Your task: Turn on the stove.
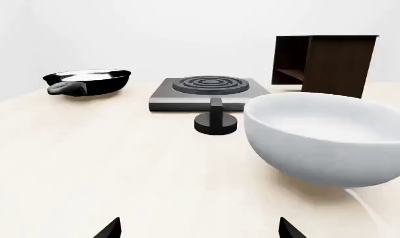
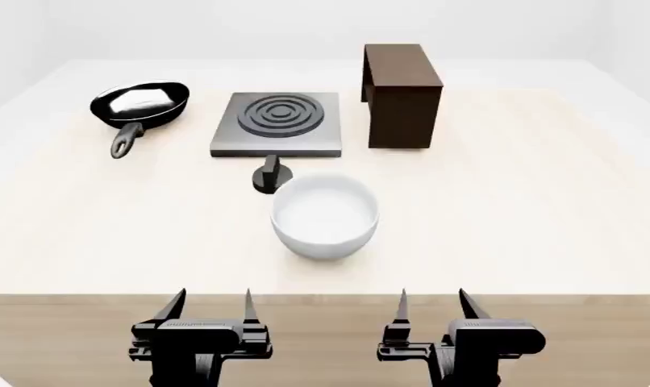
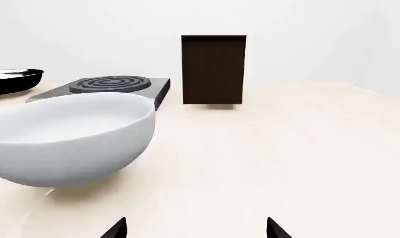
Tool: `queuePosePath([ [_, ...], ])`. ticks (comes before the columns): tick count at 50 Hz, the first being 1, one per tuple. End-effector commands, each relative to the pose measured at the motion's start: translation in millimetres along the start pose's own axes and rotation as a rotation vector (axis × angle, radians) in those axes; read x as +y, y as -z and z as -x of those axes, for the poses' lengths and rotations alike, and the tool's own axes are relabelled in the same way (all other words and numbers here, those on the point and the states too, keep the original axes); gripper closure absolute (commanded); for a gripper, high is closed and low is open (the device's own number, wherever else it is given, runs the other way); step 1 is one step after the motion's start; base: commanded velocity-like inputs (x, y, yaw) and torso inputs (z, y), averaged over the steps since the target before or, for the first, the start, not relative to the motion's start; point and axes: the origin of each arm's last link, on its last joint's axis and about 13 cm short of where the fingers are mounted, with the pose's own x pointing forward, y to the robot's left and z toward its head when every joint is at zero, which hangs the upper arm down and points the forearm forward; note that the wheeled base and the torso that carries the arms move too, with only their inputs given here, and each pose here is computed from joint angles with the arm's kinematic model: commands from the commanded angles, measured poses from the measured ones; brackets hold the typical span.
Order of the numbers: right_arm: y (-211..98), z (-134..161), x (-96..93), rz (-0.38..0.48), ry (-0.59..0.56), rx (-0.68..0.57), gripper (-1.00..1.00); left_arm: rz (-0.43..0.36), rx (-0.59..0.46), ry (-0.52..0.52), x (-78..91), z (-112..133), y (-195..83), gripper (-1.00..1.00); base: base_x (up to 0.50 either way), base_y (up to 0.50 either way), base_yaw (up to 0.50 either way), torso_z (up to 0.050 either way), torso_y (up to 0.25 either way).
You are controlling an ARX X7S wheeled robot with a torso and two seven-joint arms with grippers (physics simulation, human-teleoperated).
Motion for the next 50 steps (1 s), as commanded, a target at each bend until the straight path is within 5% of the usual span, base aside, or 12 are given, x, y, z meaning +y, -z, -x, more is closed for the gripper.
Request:
queuePosePath([
  [1,0.0,-0.4,0.0,0.0,-0.009,0.0,-1.0,0.0,0.0,0.0,0.3,-0.2,0.5,-1.0,0.0,0.0,0.0,0.0,0.0],
  [43,-9.5,5.5,0.2,-0.038,-0.015,-0.048,-1.0,-0.042,0.019,-0.008,-0.6,-1.0,1.4,-1.0,0.0,0.0,0.0,0.0,0.0],
  [50,-10.2,5.4,-0.5,-0.05,-0.009,-0.05,-1.0,-0.043,0.019,-0.008,-0.8,-0.7,2.2,-1.0,0.0,0.5,0.0,0.0,0.0],
])
